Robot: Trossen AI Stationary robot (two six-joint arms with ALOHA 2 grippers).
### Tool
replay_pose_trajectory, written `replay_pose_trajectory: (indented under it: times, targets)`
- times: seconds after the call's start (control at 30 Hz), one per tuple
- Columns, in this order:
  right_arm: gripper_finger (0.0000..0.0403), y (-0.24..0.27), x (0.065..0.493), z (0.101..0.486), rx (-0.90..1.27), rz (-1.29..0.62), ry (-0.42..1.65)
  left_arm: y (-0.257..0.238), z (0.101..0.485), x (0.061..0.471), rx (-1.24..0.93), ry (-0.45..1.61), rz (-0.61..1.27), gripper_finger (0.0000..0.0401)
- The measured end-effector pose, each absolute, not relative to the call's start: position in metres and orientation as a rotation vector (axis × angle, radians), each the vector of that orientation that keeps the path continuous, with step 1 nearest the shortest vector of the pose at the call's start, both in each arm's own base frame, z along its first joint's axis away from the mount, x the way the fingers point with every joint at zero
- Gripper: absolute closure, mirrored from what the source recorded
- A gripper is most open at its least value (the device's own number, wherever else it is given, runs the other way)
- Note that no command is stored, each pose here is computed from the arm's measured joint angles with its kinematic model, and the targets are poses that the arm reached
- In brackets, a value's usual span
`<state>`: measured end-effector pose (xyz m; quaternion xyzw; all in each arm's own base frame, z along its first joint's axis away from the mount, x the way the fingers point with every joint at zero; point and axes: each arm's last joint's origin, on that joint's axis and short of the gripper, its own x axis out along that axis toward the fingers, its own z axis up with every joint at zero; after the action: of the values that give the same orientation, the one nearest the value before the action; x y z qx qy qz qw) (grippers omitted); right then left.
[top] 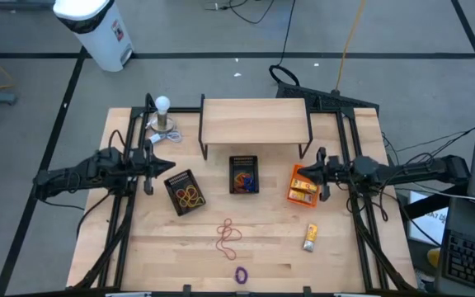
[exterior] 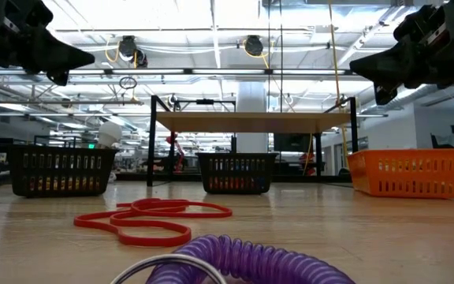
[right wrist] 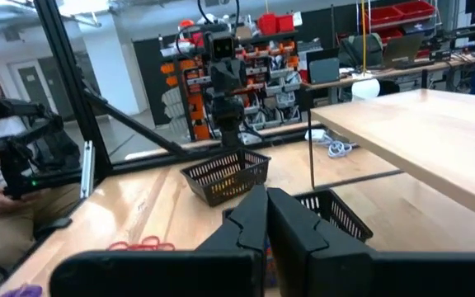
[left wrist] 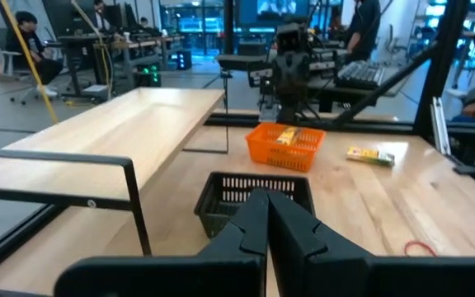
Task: Pick & Place Office Desk Supplies
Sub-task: Put the crayon box into the orange basket
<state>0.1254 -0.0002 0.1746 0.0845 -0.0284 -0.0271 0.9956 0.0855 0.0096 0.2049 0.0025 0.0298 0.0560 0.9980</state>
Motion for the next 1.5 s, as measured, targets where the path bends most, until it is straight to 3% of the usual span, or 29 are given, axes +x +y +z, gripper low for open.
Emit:
replay_pose_trajectory:
  times: [0.67, 0.73, 0.83, 1.03, 1.3, 1.5]
  targets:
    - [0.0403, 0.006, 0.131, 0.173, 0.188, -0.005, 0.029, 0.01, 0.204, 0.086, -0.013, 0.059, 0.117, 0.0385]
    - [0.0403, 0.012, 0.139, 0.189, 0.171, 0.013, 0.038, 0.01, 0.204, 0.086, -0.02, 0.058, 0.131, 0.0383]
    - [0.0403, 0.023, 0.153, 0.213, 0.158, 0.032, 0.06, 0.011, 0.204, 0.086, -0.042, 0.059, 0.173, 0.0382]
    - [0.0403, 0.061, 0.197, 0.218, 0.044, -0.022, 0.284, 0.013, 0.203, 0.086, -0.091, 0.052, 0.239, 0.0382]
    - [0.0403, 0.129, 0.269, 0.202, 0.012, 0.101, 0.454, 0.015, 0.203, 0.085, -0.141, 0.044, 0.288, 0.0382]
    - [0.0403, 0.168, 0.313, 0.18, 0.007, 0.294, 0.55, 0.016, 0.203, 0.085, -0.186, 0.033, 0.338, 0.0382]
